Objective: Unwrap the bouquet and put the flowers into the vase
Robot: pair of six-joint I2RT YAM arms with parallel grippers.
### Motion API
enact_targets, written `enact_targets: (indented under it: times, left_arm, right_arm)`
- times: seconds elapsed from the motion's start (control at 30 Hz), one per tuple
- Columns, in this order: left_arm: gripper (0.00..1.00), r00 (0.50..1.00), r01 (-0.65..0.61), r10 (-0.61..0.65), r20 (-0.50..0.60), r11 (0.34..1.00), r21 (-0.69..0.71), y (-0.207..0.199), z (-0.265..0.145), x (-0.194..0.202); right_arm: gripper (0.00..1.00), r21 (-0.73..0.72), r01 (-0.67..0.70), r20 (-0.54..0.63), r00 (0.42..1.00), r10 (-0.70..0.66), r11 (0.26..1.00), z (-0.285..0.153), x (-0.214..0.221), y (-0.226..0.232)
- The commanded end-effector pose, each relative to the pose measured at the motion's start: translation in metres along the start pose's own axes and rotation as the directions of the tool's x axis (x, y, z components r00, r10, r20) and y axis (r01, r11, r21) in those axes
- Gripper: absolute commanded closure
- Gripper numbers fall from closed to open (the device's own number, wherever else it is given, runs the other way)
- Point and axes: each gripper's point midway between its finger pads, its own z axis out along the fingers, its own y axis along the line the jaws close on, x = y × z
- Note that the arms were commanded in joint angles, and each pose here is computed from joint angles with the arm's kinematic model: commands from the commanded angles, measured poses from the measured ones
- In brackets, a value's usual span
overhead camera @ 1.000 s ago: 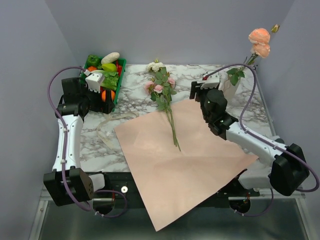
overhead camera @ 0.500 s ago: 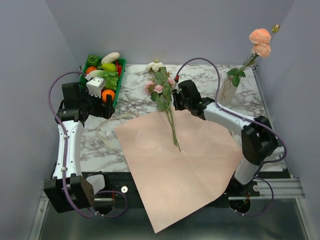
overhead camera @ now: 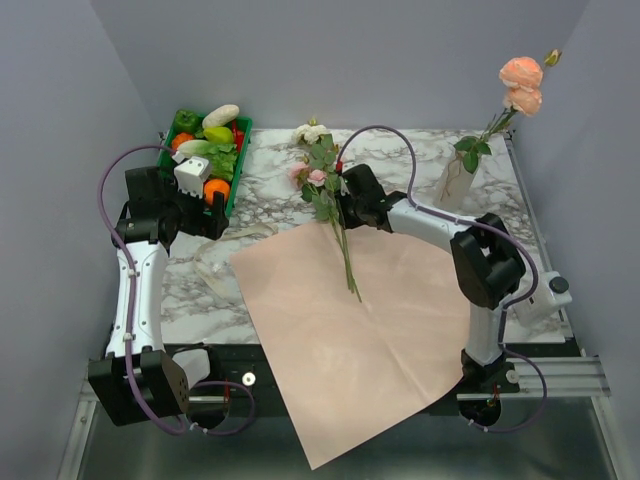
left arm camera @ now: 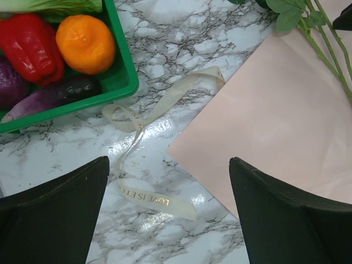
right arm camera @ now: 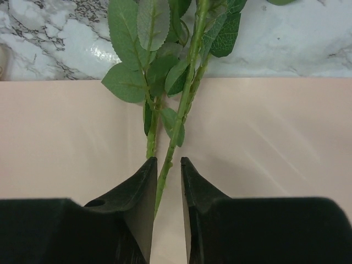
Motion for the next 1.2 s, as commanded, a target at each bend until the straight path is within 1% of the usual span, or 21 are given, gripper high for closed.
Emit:
enact_targets:
  times: [0.0,0.07,0.23,0.3,0.33,0.37,0.47,0.57,0.63,0.8,0.87,0.9,0.97,1.0,1.1,1.17]
  left_arm:
    - [0.01,1.000,-0.021,0.021,0.002,0.999,-0.035,0.007,-0.001,0.000]
    - [0.01,1.000,-0.022,0.022,0.000,0.999,-0.036,0.008,-0.001,0.001]
    - [0.01,1.000,-0.028,0.028,-0.008,0.999,-0.041,0.009,0.001,0.005]
    - [0.01,1.000,-0.030,0.029,-0.010,0.999,-0.044,0.010,0.002,0.006]
    - [0.01,1.000,-0.028,0.027,-0.013,0.999,-0.043,0.010,0.003,0.007]
    - [0.01,1.000,-0.029,0.028,-0.014,0.999,-0.042,0.010,0.003,0.008]
    - [0.01,0.999,-0.027,0.027,-0.017,0.999,-0.043,0.011,0.004,0.010]
    - [0.01,0.999,-0.027,0.027,-0.017,0.999,-0.043,0.011,0.005,0.011]
    - [0.01,0.999,-0.027,0.027,-0.018,0.999,-0.044,0.011,0.005,0.011]
    - [0.01,1.000,-0.025,0.024,-0.015,0.999,-0.041,0.010,0.005,0.012]
    - [0.01,1.000,-0.023,0.022,-0.015,0.999,-0.039,0.009,0.006,0.012]
    - [0.01,1.000,-0.021,0.020,-0.015,0.999,-0.042,0.010,0.006,0.012]
    - [0.01,1.000,-0.022,0.021,-0.014,0.999,-0.039,0.010,0.006,0.012]
    - [0.01,1.000,-0.021,0.021,-0.016,0.999,-0.040,0.010,0.006,0.013]
    - [0.01,1.000,-0.020,0.020,-0.014,0.999,-0.039,0.009,0.006,0.012]
    - [0.01,1.000,-0.023,0.022,-0.014,0.999,-0.042,0.010,0.005,0.012]
  right_arm:
    - [0.73,-0.003,0.010,-0.041,0.999,-0.010,1.000,0.013,0.008,0.001]
    - [0.75,0.003,0.012,-0.055,0.998,-0.012,1.000,0.018,0.013,0.001]
    - [0.74,0.017,0.016,-0.075,0.997,-0.015,1.000,0.023,0.021,-0.003]
    - [0.75,0.026,0.019,-0.081,0.997,-0.017,0.999,0.024,0.024,-0.005]
    - [0.78,0.024,0.019,-0.081,0.997,-0.017,1.000,0.024,0.024,-0.005]
    - [0.85,0.024,0.019,-0.080,0.997,-0.017,1.000,0.024,0.024,-0.005]
    - [0.95,0.022,0.018,-0.068,0.998,-0.016,1.000,0.021,0.019,-0.004]
    - [0.99,0.015,0.015,-0.036,0.999,-0.014,1.000,0.011,0.009,-0.002]
    - [0.99,0.013,0.018,-0.014,1.000,-0.018,1.000,0.005,0.002,-0.002]
    - [0.99,-0.012,0.028,0.104,0.994,-0.026,1.000,-0.028,-0.031,0.003]
    - [0.99,-0.021,0.033,0.137,0.990,-0.030,0.999,-0.038,-0.038,0.004]
    - [0.99,-0.031,0.034,0.186,0.982,-0.028,0.999,-0.049,-0.050,0.006]
    - [0.99,-0.036,0.036,0.222,0.975,-0.027,0.999,-0.060,-0.055,0.007]
    - [0.99,-0.047,0.037,0.285,0.958,-0.022,0.998,-0.075,-0.070,0.009]
    - [0.99,-0.037,0.047,0.354,0.935,-0.031,0.998,-0.092,-0.079,0.006]
    - [0.99,-0.040,0.055,0.442,0.896,-0.032,0.998,-0.116,-0.099,0.007]
